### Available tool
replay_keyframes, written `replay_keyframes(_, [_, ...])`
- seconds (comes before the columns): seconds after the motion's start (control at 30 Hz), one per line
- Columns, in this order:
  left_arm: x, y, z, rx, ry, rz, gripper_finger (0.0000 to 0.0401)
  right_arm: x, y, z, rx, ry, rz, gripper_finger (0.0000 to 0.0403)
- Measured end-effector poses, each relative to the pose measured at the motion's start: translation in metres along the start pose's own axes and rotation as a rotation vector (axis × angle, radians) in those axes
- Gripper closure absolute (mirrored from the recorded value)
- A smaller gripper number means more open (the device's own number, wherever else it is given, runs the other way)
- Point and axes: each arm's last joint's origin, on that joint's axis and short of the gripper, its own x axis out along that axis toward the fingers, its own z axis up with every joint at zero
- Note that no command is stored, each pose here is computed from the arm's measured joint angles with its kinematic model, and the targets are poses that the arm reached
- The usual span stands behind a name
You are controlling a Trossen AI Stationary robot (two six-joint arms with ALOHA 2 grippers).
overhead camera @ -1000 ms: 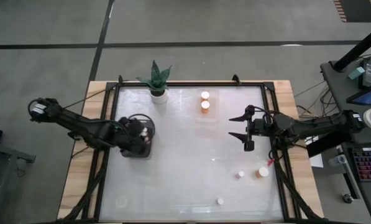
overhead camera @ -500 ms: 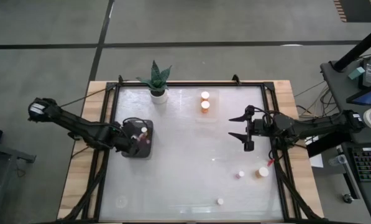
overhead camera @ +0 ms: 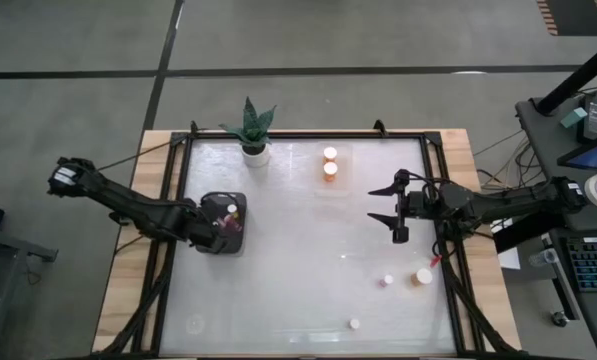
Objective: Pick and place medicine bottles into bin by pill shape (circle, oval)
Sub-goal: Put the top left small pink pill bottle into the black bin
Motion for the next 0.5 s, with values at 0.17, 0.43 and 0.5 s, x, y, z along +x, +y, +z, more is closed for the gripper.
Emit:
replay_keyframes(0.17, [0.0034, -0.0022, -0.0005, 0.012, 0.012, 0.019, 0.0288, 0.0, -0.0001, -0.0001, 0.0, 0.002, -0.005, 0.0147])
replay_keyframes(0.43, [0.0045, -0.0029, -0.0007, 0.015, 0.016, 0.026, 0.0246, 0.0, -0.0002, -0.0002, -0.003, 0.003, -0.007, 0.0147])
replay_keyframes(0.5, [0.0038, -0.0027, -0.0005, 0.017, 0.017, 0.029, 0.024, 0.0, -0.0002, -0.0002, -0.004, 0.003, -0.007, 0.0147])
